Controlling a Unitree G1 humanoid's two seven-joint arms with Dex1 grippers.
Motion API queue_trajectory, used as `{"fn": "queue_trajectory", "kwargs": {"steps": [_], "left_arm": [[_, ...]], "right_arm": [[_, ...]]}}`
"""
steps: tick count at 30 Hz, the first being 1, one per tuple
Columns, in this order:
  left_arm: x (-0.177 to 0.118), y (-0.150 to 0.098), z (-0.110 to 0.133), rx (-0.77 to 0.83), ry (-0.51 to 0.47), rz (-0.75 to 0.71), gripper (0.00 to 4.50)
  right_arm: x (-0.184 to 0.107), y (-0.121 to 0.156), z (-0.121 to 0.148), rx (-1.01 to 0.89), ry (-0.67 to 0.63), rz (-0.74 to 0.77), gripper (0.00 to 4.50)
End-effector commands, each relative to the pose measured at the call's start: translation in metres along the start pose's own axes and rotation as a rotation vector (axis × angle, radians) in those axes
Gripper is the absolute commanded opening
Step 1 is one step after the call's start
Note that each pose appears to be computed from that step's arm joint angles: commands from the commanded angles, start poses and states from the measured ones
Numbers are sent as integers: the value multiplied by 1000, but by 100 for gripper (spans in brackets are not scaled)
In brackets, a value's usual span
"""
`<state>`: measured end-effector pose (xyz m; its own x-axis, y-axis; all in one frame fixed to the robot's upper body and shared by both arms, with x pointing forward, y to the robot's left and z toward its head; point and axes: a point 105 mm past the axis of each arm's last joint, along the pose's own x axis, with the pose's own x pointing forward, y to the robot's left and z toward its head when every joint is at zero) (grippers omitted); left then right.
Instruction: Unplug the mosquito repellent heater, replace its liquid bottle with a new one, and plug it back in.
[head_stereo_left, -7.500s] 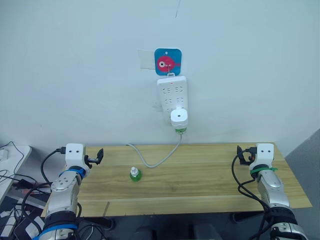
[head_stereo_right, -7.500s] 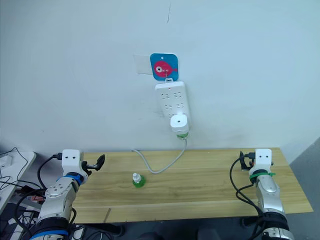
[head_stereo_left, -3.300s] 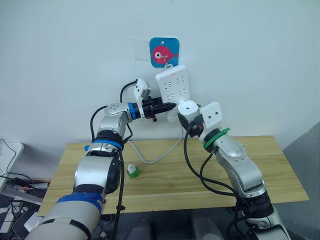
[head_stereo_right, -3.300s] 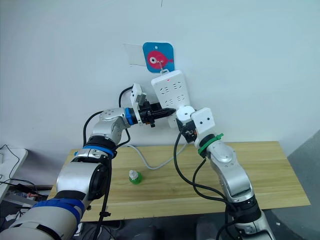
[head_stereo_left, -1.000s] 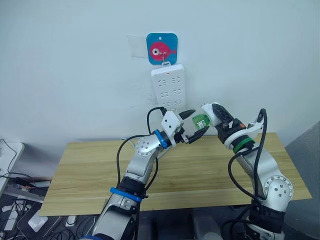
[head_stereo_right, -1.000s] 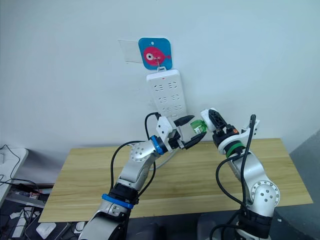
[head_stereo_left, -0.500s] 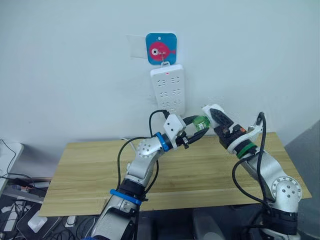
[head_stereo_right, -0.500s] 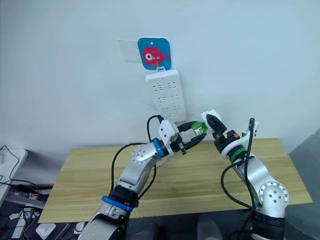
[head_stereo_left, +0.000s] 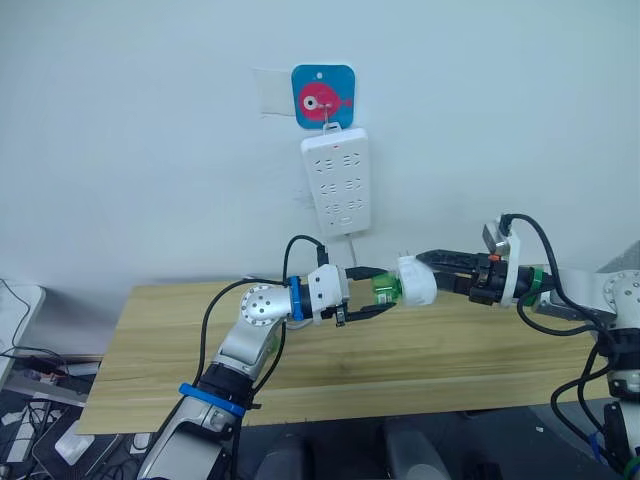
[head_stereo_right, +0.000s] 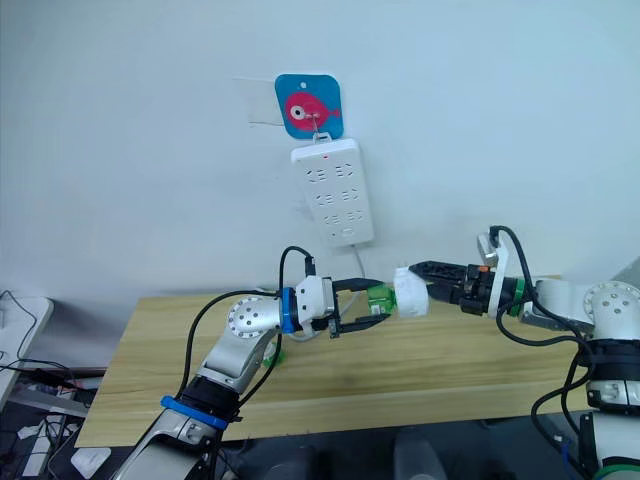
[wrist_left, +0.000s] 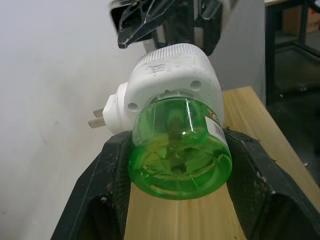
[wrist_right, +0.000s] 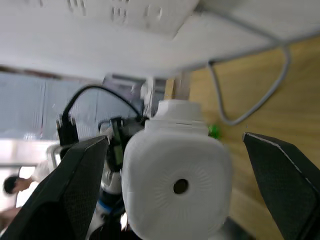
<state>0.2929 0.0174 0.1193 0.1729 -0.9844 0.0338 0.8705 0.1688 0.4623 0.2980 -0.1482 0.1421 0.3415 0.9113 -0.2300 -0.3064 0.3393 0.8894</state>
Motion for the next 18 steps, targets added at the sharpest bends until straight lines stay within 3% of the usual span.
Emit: {"fn": "queue_trajectory", "kwargs": {"steps": [1, 9, 16, 18], "left_arm": [[7, -3, 15, 85, -44, -7, 227], [3, -1, 11, 121, -24, 8, 227], [4, 2, 13, 132, -28, 26, 227], [4, 0, 12, 133, -27, 19, 227]], "right_arm": [[3, 6, -2, -5, 62, 44, 447], [-1, 11, -2, 2, 143, 67, 447], [-4, 9, 1, -3, 137, 70, 447], [-5, 7, 1, -7, 136, 61, 410]]}}
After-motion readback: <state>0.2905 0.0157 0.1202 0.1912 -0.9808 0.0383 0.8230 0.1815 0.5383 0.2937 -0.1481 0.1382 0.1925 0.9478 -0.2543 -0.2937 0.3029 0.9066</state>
